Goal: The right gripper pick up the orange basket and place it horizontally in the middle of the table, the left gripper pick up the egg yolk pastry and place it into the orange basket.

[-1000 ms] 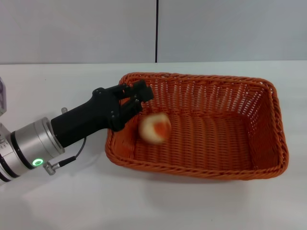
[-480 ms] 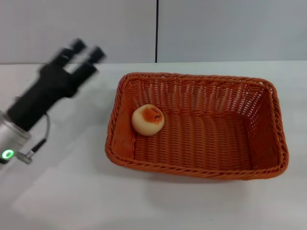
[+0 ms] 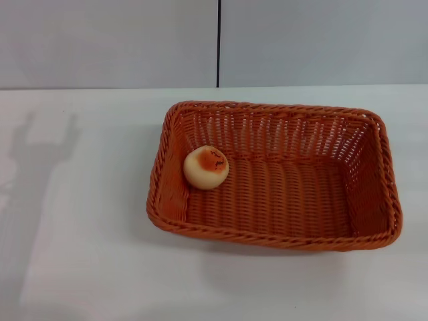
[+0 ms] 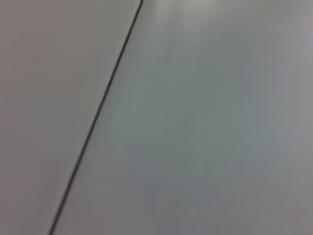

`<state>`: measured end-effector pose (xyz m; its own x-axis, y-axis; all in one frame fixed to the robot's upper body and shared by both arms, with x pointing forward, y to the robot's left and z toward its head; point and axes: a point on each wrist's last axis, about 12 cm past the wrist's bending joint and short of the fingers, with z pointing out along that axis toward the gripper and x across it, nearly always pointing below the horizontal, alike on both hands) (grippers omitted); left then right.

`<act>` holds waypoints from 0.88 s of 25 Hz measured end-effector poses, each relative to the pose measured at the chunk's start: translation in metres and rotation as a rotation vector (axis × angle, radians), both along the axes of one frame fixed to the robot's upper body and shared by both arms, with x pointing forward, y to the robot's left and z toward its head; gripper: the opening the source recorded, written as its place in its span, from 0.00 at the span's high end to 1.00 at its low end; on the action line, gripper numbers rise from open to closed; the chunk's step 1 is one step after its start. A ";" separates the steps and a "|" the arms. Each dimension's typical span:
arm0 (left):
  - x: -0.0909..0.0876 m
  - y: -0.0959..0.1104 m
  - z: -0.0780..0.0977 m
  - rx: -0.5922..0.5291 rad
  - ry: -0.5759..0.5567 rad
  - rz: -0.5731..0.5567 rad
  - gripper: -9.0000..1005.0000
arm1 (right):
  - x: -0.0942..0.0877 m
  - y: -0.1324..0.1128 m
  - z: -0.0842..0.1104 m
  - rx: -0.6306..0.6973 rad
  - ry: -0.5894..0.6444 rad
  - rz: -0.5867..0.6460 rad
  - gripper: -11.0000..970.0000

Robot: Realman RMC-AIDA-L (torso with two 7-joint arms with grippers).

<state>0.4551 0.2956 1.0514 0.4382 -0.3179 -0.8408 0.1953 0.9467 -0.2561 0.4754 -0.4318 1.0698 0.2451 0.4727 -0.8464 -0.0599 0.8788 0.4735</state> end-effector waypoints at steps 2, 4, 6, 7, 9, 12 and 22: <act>-0.002 0.009 0.000 0.025 -0.005 0.039 0.16 | -0.006 -0.003 -0.002 0.009 -0.005 -0.026 0.61; -0.003 0.011 0.000 0.029 -0.005 0.049 0.16 | -0.010 -0.003 -0.002 0.014 -0.013 -0.035 0.61; -0.004 0.016 0.001 0.031 -0.010 0.076 0.16 | -0.011 -0.004 -0.002 0.014 -0.017 -0.037 0.61; -0.004 0.016 0.001 0.030 -0.012 0.080 0.16 | -0.014 -0.004 -0.002 0.013 -0.021 -0.039 0.61; -0.004 0.016 0.001 0.030 -0.012 0.080 0.17 | -0.015 -0.004 -0.002 0.012 -0.024 -0.038 0.61; -0.004 0.017 0.001 0.028 -0.013 0.084 0.17 | -0.016 -0.004 -0.003 0.012 -0.024 -0.039 0.61; -0.005 0.016 0.000 0.028 -0.007 0.083 0.18 | -0.020 -0.004 -0.005 0.015 -0.019 -0.044 0.61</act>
